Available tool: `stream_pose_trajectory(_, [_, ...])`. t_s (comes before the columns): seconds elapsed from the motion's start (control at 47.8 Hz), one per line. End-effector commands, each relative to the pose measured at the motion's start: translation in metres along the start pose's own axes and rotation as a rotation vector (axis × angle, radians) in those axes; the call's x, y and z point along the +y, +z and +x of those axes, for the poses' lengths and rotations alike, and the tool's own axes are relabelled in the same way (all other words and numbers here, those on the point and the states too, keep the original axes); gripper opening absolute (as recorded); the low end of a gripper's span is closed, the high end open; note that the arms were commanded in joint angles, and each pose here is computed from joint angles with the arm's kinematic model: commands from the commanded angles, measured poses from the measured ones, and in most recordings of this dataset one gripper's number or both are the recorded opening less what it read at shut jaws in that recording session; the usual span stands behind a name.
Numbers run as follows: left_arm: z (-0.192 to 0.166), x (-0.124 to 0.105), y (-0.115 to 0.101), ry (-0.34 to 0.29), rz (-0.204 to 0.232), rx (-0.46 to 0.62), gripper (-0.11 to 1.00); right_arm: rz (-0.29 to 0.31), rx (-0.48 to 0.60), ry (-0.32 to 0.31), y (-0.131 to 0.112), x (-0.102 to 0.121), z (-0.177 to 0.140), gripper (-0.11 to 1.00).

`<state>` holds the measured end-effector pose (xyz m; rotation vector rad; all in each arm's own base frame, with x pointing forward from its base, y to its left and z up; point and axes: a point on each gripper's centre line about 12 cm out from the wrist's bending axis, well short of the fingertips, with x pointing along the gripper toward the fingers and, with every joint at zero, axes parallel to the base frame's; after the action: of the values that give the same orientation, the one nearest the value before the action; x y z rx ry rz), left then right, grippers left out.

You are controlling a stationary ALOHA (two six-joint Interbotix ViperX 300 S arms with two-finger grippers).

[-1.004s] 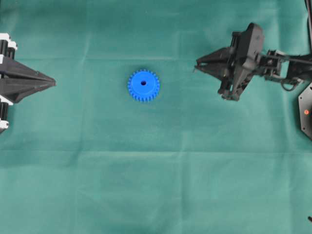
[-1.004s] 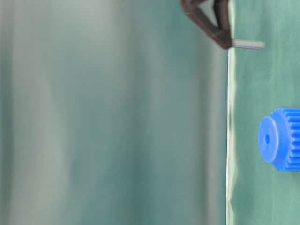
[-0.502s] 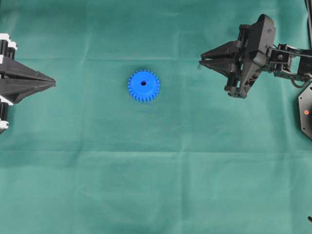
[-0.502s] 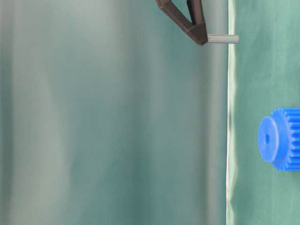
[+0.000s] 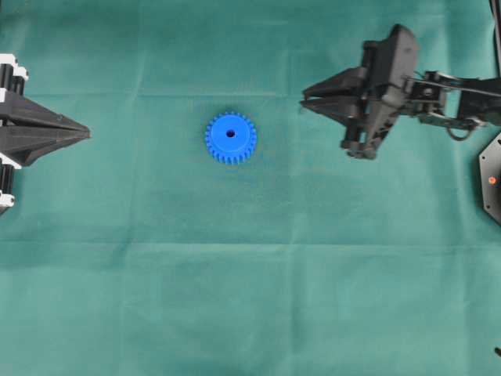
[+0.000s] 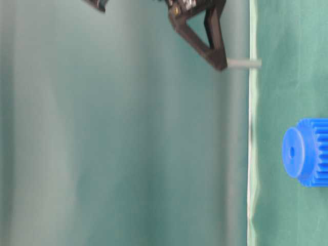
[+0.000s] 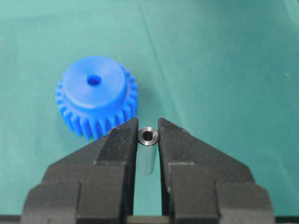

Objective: Insert the shaft placed at a random location into the center hole of the medium gear at another random location.
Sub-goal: 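Carry the held shaft left over the blue gear's center hole, then align and lower the shaft into the gear's center hole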

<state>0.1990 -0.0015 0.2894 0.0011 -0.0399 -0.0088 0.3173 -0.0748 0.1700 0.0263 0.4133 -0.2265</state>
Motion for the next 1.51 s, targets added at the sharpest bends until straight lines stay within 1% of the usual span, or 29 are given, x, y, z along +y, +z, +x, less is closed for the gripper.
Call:
stream_pose_trajectory(0.0, [0.003,0.0,0.009,-0.002,0.0,-0.023,0.0,-0.015,-0.048,0.014,0.021,0.005,0.014,0.13])
stream_pose_trajectory(0.251, [0.003,0.0,0.009,-0.002,0.001,-0.021,0.0,-0.033,-0.066,0.049,0.045,0.02,0.049,0.13])
stream_pose_trajectory(0.355, [0.003,0.0,0.009,-0.002,0.001,-0.021,0.0,-0.041,-0.057,0.065,0.051,0.028,0.062,0.13])
stream_pose_trajectory(0.523, [0.003,0.0,0.009,-0.002,0.001,-0.023,0.0,-0.052,-0.046,0.083,0.059,0.037,0.076,0.13])
stream_pose_trajectory(0.648, [0.003,0.0,0.01,-0.002,0.001,-0.023,0.0,-0.053,-0.05,0.087,0.062,0.039,0.08,0.13])
stream_pose_trajectory(1.066, [0.003,0.0,0.01,-0.002,0.001,-0.028,0.0,-0.054,-0.049,0.089,0.061,0.04,0.081,0.13])
stream_pose_trajectory(1.485, [0.002,0.0,0.011,-0.002,0.001,-0.029,0.0,-0.045,-0.001,0.089,0.042,0.04,0.092,0.13])
